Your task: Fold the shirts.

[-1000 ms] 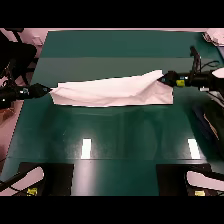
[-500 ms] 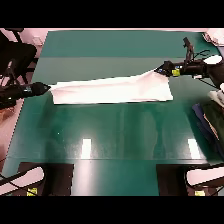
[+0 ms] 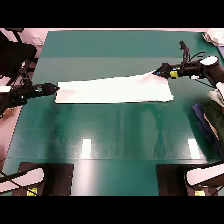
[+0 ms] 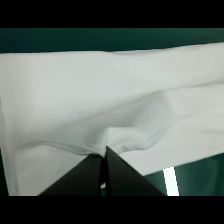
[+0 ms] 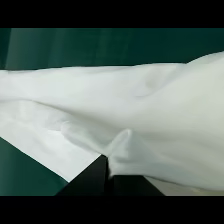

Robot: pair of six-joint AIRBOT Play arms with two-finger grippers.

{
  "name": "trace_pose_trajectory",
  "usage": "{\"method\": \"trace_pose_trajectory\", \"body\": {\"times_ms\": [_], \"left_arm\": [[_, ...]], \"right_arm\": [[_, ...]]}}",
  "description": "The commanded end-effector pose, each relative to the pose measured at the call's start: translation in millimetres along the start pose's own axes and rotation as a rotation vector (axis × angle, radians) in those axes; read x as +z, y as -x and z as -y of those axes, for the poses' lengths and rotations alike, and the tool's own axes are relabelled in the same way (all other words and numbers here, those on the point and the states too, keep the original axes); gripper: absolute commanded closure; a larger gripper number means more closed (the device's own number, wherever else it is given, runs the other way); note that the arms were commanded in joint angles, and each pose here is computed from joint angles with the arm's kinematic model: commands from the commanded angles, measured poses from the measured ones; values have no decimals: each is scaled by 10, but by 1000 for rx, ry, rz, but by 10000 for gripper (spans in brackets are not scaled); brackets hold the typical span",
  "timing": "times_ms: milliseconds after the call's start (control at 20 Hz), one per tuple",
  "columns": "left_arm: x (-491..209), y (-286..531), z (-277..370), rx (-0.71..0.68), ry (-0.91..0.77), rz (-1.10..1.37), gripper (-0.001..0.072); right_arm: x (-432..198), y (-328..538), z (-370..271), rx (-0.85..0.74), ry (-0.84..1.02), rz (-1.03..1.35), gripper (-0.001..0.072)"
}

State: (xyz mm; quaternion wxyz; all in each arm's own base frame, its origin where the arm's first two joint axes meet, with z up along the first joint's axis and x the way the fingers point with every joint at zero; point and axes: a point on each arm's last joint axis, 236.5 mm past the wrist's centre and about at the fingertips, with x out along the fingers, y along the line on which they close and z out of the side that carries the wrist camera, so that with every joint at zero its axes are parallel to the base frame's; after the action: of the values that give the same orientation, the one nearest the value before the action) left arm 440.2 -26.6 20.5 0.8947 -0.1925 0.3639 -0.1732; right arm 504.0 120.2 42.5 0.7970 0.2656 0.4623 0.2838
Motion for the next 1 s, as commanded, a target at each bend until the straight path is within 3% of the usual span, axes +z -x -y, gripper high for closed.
{"method": "trace_pose_trajectory", "body": {"times_ms": [0, 350, 600, 950], "left_arm": [[-129, 87, 246, -69, -16, -65, 688], [-65, 736, 444, 56, -208, -66, 688], [-341, 760, 401, 63, -191, -170, 688], [-243, 697, 226, 126, -164, -109, 686]], "right_arm": [[-125, 92, -184, 37, 23, -54, 688], [-393, 422, -429, -6, 52, -91, 689], [-725, 464, -374, -37, 0, -69, 688], [-579, 441, -228, -84, 10, 28, 687]]}}
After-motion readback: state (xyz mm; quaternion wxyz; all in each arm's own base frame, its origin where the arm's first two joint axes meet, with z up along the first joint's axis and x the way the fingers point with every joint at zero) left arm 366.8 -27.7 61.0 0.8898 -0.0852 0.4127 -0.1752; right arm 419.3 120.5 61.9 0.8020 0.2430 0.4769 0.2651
